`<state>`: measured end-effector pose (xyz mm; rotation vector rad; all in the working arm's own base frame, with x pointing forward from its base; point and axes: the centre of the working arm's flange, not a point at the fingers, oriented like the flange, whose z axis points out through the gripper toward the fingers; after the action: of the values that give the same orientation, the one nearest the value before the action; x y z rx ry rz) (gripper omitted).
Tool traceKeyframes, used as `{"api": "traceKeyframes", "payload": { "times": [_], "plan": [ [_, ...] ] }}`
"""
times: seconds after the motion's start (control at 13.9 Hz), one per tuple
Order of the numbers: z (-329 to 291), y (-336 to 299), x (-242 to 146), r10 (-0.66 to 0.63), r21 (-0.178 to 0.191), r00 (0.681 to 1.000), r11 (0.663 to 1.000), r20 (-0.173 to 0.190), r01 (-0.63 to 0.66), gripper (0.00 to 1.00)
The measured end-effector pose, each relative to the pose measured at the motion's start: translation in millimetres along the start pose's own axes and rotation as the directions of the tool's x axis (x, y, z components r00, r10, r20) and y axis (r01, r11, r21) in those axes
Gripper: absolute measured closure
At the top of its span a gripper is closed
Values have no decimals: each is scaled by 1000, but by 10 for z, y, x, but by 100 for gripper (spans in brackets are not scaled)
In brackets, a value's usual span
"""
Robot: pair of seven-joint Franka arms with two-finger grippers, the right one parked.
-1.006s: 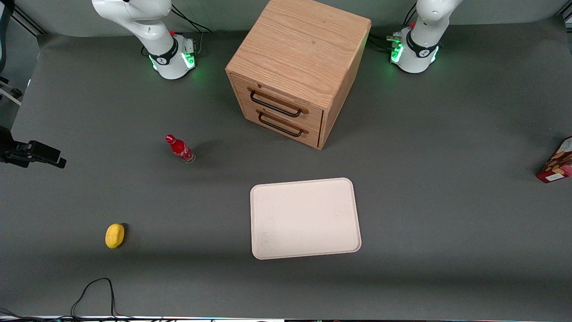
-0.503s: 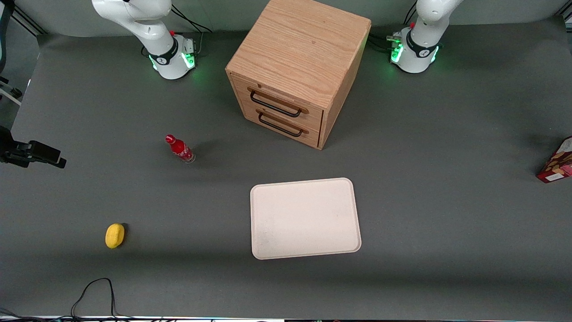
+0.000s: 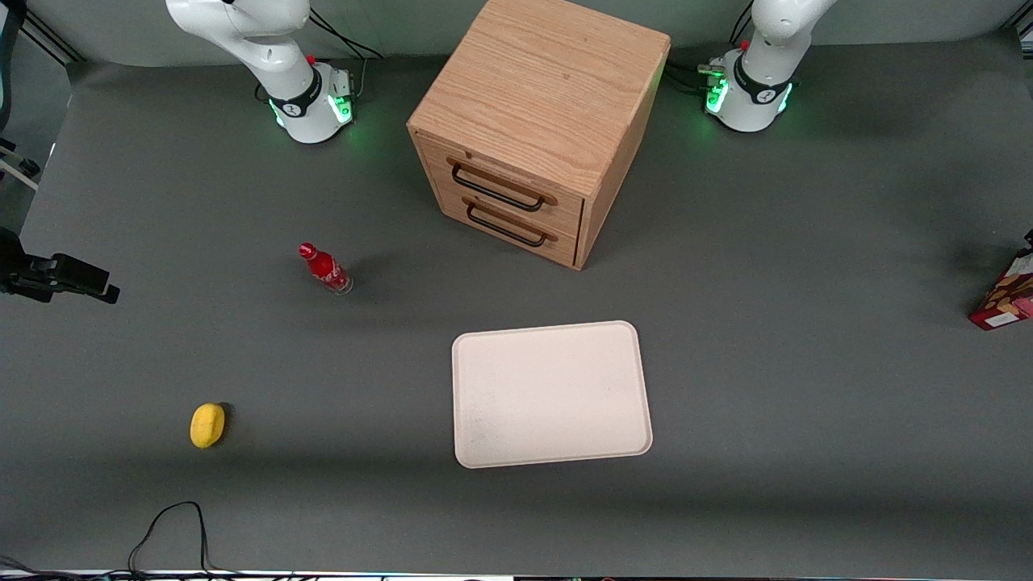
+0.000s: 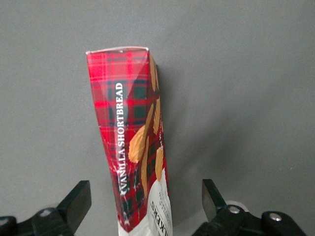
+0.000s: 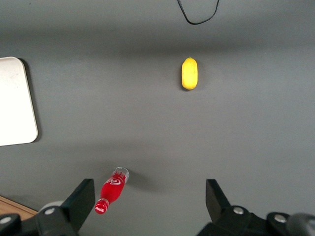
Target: Place red cookie box on tray
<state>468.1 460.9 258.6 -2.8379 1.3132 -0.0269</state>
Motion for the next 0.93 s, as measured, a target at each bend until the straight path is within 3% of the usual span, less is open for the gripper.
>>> {"api": "traceKeyframes", "payload": {
  "times": [0.14,0.72,0.79,0.93],
  "plan": [
    [22,-7,14,1,5,1000,1000,-1,-1,5],
    [36,-15,-6,-10,13,1000,1000,-7,11,92],
    [32,-19,-7,-11,14,1000,1000,-7,11,98],
    [-38,-70,-9,-11,29,1000,1000,-8,12,98]
  ]
}}
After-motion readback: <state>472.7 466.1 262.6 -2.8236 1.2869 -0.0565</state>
